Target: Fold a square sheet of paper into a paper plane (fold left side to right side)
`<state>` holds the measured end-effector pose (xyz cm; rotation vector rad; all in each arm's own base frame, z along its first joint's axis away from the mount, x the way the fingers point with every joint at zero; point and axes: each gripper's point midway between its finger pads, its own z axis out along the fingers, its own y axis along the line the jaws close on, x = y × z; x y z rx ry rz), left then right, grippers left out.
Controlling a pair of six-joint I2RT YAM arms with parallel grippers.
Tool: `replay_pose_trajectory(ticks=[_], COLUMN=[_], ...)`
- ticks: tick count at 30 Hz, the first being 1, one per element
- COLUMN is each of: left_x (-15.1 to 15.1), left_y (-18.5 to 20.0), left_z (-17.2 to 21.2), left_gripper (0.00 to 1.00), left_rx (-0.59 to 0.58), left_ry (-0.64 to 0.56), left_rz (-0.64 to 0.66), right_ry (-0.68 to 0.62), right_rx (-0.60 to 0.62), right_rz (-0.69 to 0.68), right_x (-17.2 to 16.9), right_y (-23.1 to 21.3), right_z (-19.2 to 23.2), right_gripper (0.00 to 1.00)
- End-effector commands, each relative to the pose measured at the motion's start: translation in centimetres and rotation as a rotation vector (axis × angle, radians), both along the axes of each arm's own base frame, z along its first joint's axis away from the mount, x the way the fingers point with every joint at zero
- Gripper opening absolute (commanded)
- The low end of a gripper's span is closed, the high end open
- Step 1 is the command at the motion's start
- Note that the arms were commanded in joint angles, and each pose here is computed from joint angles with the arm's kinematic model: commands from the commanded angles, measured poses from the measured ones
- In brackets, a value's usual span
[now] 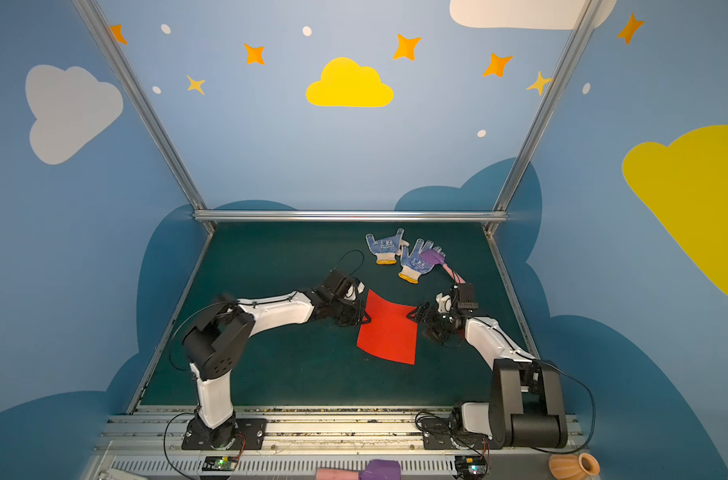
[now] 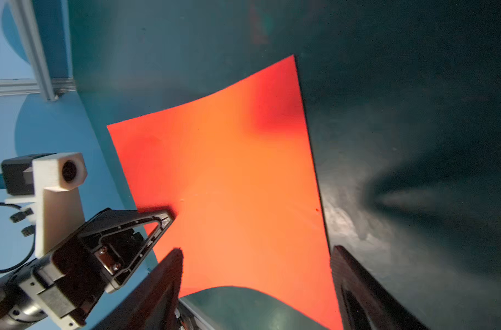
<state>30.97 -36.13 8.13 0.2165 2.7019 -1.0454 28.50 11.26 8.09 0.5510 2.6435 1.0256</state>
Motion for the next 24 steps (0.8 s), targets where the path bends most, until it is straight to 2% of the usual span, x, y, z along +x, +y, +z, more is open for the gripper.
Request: replay_pose_trajectory(ticks=[1, 7, 11, 18, 24], left_x=[-0.3, 0.0, 0.5, 2.1, 3.3], left_y=[2.1, 4.6, 5.7, 6.1, 4.3], left_z=[3.8, 11.3, 16.0, 22.5, 26.7], left_gripper=[0.03, 0.03, 0.03, 0.03, 0.03], left_rx=[0.083, 0.039, -0.039, -0.252, -0.393], left_ry=[-0.097, -0.206, -0.265, -0.339, -0.356], left_rz=[-0.052, -0.052, -0.007, 0.055, 0.051], right_ry=[-0.068, -0.254, -0.344, -0.390, -0.411], right_rx=[0.081, 0.289, 0.359, 0.430, 0.480], right_rz=[0.074, 0.168, 0.223, 0.275, 0.281], right_x=[0.4, 3.0, 4.4, 5.5, 6.9], right_y=[1.3, 3.9, 5.5, 7.7, 8.4], right_z=[2.7, 7.5, 10.4, 12.8, 15.1], right_gripper=[0.80, 0.78, 0.78, 0.78, 0.82])
